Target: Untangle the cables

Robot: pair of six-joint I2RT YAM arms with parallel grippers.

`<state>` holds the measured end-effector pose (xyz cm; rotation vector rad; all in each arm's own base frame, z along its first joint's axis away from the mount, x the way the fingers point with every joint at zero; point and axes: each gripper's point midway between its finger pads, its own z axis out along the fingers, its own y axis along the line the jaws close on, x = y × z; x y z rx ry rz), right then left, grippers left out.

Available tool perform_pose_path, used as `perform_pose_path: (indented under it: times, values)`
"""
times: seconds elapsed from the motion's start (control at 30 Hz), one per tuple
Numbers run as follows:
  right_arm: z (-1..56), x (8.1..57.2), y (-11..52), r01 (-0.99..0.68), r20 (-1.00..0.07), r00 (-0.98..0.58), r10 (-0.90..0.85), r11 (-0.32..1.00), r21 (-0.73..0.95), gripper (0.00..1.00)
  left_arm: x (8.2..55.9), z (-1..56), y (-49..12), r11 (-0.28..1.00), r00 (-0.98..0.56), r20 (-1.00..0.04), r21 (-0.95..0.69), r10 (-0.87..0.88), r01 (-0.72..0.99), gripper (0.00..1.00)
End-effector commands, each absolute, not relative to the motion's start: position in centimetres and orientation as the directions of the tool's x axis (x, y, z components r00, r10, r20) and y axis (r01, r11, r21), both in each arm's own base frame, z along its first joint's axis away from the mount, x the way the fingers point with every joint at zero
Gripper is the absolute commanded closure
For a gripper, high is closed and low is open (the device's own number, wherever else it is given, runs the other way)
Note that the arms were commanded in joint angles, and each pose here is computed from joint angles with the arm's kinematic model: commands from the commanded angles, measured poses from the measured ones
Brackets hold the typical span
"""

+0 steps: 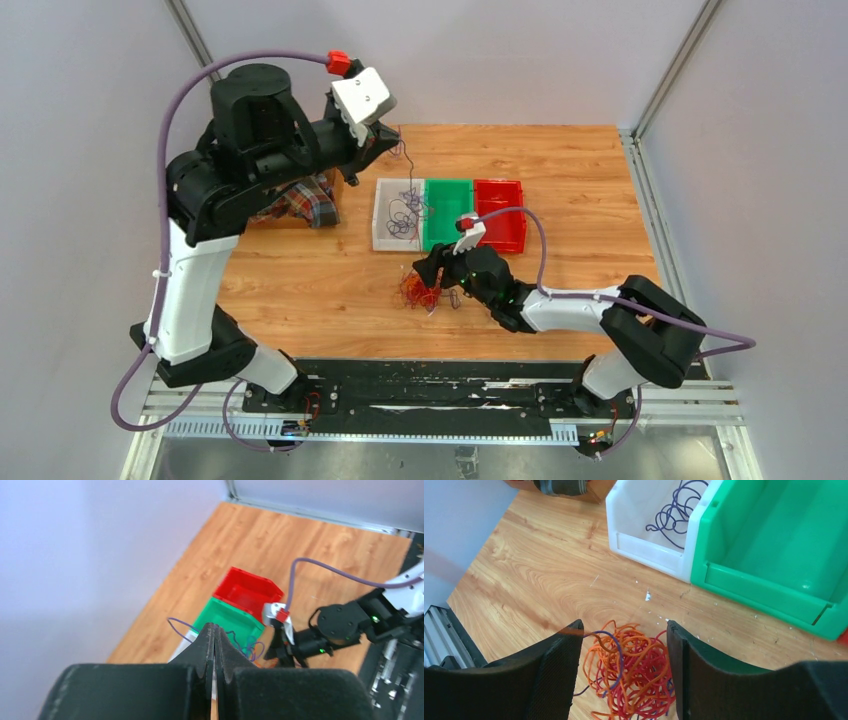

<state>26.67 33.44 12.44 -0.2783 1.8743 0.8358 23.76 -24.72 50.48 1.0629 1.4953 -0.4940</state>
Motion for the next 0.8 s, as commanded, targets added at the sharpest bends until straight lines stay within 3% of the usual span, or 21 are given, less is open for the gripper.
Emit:
perform_pose_path:
  times: [0.0, 0.17, 0.4, 0.53, 0.77]
  values:
    - [11.0, 26.3, 33.2, -0.497, -0.859, -0.481, 0.176, 0.753, 0.432, 0.39, 25.4, 53.1, -23.5, 0.547, 0.201, -0.907, 0.387, 0.369, 0.742, 1.00]
    - [9.6, 25.8, 33.2, -0.488, -0.848, -0.513, 0.137, 0.766, 0.419, 0.44, 25.9, 56.4, -22.3, 0.609, 0.292, -0.895, 0.443, 0.336, 0.658, 1.00]
    - [7.3, 25.0, 33.2, -0.466, -0.808, -0.581, 0.096, 0.775, 0.427, 0.85, 26.1, 62.4, -19.9, 0.733, 0.448, -0.857, 0.473, 0.254, 0.489, 1.00]
    - [6.7, 24.5, 33.3, -0.464, -0.795, -0.600, 0.085, 0.773, 0.433, 0.98, 25.7, 66.0, -17.8, 0.800, 0.532, -0.816, 0.469, 0.228, 0.376, 1.00]
    - [5.1, 23.5, 33.1, -0.446, -0.770, -0.635, 0.064, 0.784, 0.433, 1.00, 24.8, 71.9, -14.1, 0.898, 0.663, -0.719, 0.409, 0.208, 0.161, 1.00]
